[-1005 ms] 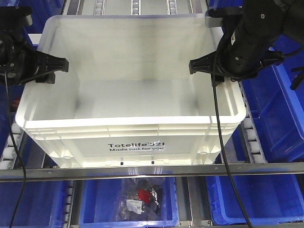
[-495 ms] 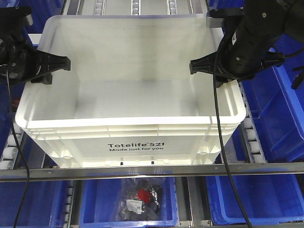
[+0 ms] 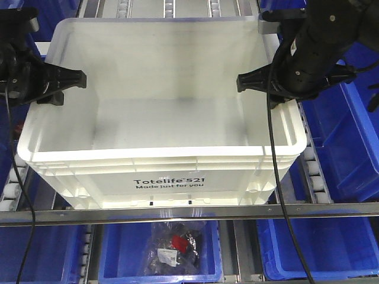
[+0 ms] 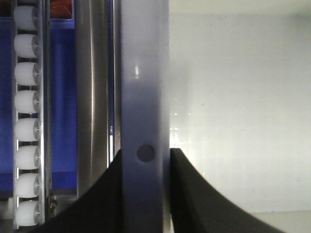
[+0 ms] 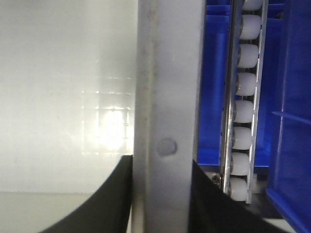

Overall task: Move bin from left to right shelf
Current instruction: 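Close both grippers on the rims and pull the tote toward the robot, then lift the white tote with both grippers off the roller shelf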

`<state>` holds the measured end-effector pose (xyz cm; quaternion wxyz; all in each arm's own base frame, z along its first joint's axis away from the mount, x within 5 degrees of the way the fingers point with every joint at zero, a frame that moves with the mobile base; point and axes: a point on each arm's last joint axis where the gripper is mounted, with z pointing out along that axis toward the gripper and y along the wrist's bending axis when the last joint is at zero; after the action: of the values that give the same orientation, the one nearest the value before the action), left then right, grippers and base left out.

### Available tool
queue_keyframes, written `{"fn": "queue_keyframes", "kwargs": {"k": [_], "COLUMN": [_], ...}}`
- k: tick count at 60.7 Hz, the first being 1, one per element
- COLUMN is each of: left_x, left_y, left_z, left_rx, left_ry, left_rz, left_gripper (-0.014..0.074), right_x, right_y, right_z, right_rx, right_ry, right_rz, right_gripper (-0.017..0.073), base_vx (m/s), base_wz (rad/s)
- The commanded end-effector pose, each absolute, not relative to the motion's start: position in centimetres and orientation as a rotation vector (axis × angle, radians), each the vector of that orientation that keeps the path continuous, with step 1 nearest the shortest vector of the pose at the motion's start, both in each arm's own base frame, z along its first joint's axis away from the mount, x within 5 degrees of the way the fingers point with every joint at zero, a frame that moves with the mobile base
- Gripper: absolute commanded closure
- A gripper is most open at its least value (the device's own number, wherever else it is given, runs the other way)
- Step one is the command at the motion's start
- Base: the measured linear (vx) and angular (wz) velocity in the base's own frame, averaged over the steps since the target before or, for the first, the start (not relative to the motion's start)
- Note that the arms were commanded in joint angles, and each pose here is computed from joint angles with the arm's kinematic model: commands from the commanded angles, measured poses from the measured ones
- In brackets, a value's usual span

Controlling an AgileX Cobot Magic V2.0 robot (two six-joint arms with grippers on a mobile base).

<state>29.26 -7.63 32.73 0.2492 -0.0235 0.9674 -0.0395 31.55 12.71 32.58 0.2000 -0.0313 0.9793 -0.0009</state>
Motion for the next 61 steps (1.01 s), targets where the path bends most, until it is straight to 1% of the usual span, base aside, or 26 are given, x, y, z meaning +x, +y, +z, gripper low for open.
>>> {"fn": "queue_keyframes", "kwargs": {"k": [1,20,37,50,61], "left_x": [27.7,25.2,24.9,25.0,25.0], "left_y": [-7.3,-6.6,-6.5,-6.6,-6.6], "left_z": [37.1,40.3,40.4,40.4,40.4], "left_rx": [-0.048,-0.047,-0.049,-0.049,-0.049], "left_ry": [2.448,2.3,2.308,2.305,2.305], "left_rz": [-0.164,-0.213,-0.21,-0.211,-0.211], "left_gripper": [0.0543,0.0543,0.0543,0.0543,0.0543], "right_x": [30.3,29.0,28.9,28.5,28.3], "right_y": [11.9,11.3,11.3,11.1,11.0], "right_z": [36.9,38.8,38.9,40.1,40.3], "right_rx": [-0.102,-0.093,-0.079,-0.08,-0.08], "right_ry": [2.562,2.499,2.493,2.42,2.411], "right_rz": [0.033,0.066,0.072,0.11,0.109], "right_gripper": [0.053,0.0529,0.0529,0.0529,0.0529], "base_vx": [0.0,0.0,0.0,0.0,0.0], "base_wz": [0.0,0.0,0.0,0.0,0.0]}}
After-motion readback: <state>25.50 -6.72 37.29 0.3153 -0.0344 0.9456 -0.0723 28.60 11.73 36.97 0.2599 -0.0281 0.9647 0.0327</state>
